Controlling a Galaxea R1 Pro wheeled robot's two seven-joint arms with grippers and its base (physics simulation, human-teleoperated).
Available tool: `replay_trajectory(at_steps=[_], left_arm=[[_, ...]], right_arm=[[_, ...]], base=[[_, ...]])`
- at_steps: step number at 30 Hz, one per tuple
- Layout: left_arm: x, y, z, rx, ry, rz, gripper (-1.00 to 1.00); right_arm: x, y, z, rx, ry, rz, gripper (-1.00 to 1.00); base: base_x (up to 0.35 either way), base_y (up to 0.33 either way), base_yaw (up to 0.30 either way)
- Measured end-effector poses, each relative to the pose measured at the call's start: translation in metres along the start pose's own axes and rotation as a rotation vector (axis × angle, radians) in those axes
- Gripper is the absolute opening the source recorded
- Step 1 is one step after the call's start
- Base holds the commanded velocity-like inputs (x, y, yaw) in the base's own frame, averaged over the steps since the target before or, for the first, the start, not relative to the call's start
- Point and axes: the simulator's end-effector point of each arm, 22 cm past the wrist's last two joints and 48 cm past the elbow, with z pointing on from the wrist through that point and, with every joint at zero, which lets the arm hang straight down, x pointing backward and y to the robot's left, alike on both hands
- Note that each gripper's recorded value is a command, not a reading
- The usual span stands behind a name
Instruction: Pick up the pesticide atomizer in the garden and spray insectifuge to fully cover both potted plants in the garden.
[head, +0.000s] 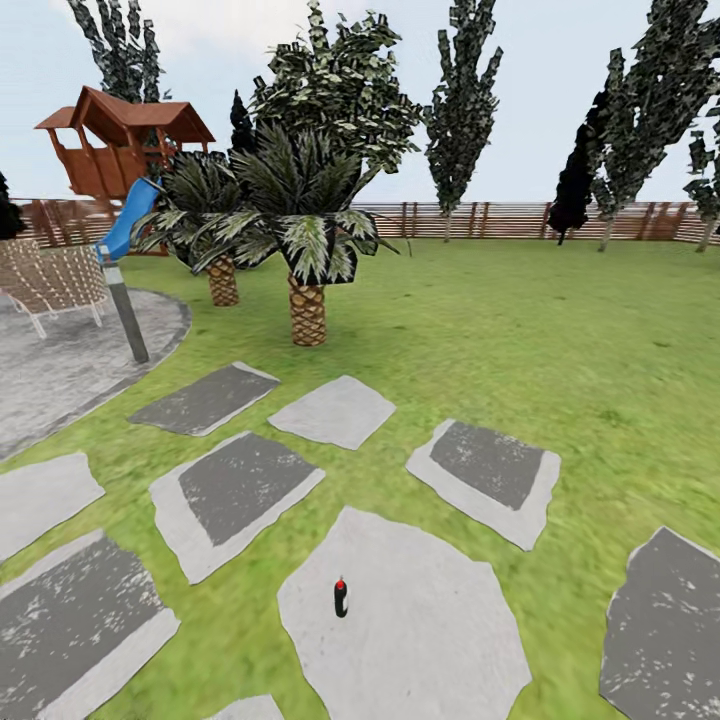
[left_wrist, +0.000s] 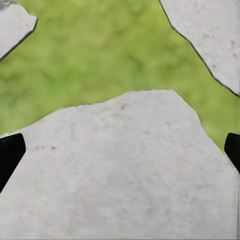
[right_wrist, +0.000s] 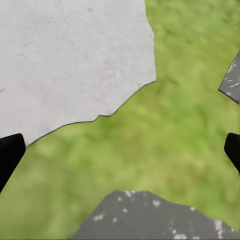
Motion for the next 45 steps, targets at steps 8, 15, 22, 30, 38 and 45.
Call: replay_trajectory(at_steps=[8,15,22,30,38,45], left_arm=[[0.000,0.000,0.000,-0.001,0.000,-0.001,1.00],[0.000,0.000,0.000,-0.001,0.001,-0.001,1.00],[0.000,0.000,0.000,-0.001,0.001,-0.001,1.00],[0.000,0.000,0.000,-0.002,0.000,-0.004,1.00],[-0.001,-0.001,0.000,0.000,-0.004,-0.004,1.00],[-0.109,-0.024,0.028,0.040,-0.129,0.005,1.00]], right_arm=[[-0.001,-0.001,0.000,0.000,-0.002,-0.004,1.00],[-0.001,-0.001,0.000,0.000,-0.002,-0.006,1.00],[-0.002,-0.002,0.000,0.004,-0.005,-0.002,1.00],[-0.002,-0.002,0.000,0.005,-0.005,-0.001,1.00],[-0.002,-0.003,0.001,0.006,-0.004,-0.001,1.00],[-0.098,-0.004,0.014,0.006,-0.195,0.021,1.00]], base=[[0.165,-0.229,0.020],[0.170,-0.239,0.000],[0.226,-0.218,0.053],[0.105,-0.258,0.261],[0.002,-0.096,0.174],[0.000,-0.003,0.009]])
